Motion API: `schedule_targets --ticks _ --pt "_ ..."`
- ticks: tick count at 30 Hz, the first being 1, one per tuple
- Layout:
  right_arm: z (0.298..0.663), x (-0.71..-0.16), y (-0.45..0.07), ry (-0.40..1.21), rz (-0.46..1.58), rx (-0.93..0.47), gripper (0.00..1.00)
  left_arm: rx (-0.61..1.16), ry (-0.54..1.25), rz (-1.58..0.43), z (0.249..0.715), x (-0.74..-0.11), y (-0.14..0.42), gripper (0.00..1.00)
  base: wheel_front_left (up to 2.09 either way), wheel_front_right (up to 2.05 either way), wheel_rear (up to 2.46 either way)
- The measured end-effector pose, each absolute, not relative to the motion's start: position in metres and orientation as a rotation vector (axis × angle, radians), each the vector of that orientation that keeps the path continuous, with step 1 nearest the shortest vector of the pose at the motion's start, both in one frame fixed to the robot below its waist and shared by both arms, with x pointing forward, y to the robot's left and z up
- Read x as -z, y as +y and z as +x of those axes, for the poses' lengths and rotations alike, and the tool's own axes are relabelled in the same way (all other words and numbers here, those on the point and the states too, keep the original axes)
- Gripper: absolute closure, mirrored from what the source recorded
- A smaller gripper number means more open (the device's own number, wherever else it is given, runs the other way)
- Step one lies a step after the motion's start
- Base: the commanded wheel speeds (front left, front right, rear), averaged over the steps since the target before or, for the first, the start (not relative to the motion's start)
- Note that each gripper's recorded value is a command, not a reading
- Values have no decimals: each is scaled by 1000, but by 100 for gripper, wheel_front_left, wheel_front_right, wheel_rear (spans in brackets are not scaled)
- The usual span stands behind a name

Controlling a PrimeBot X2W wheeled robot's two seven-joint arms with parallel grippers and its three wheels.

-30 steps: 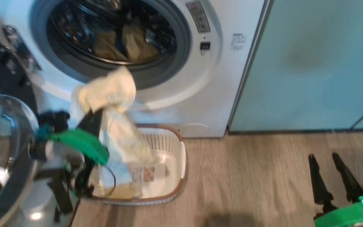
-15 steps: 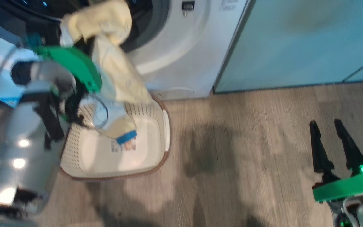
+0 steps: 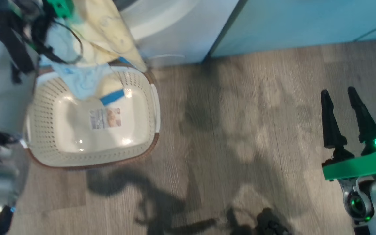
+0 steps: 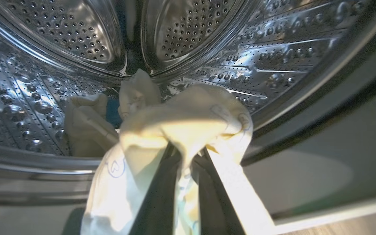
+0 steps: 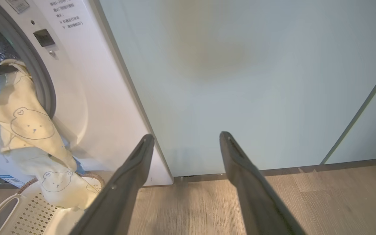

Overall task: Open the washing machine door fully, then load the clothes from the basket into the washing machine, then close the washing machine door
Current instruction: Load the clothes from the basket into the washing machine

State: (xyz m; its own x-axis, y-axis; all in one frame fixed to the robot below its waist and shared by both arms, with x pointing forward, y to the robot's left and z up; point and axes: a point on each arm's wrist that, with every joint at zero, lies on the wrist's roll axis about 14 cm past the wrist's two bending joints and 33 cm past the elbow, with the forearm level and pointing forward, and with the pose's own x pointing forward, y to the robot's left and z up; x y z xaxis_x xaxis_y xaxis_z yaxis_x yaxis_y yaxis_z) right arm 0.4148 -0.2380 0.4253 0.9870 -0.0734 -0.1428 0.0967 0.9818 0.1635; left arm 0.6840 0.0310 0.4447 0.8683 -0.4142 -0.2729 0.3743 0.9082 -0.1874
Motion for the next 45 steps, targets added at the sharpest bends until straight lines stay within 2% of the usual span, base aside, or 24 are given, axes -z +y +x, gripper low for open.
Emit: schedule_targets --ticks 13,31,45 --pt "436 -394 -241 200 149 84 0 328 234 -207 746 -424 29 100 0 0 0" --pt "436 -377 -250 250 123 105 0 274 178 -215 780 -410 26 100 0 0 0" --pt "443 -365 -247 272 115 91 0 208 -10 -270 808 -444 40 100 0 0 0"
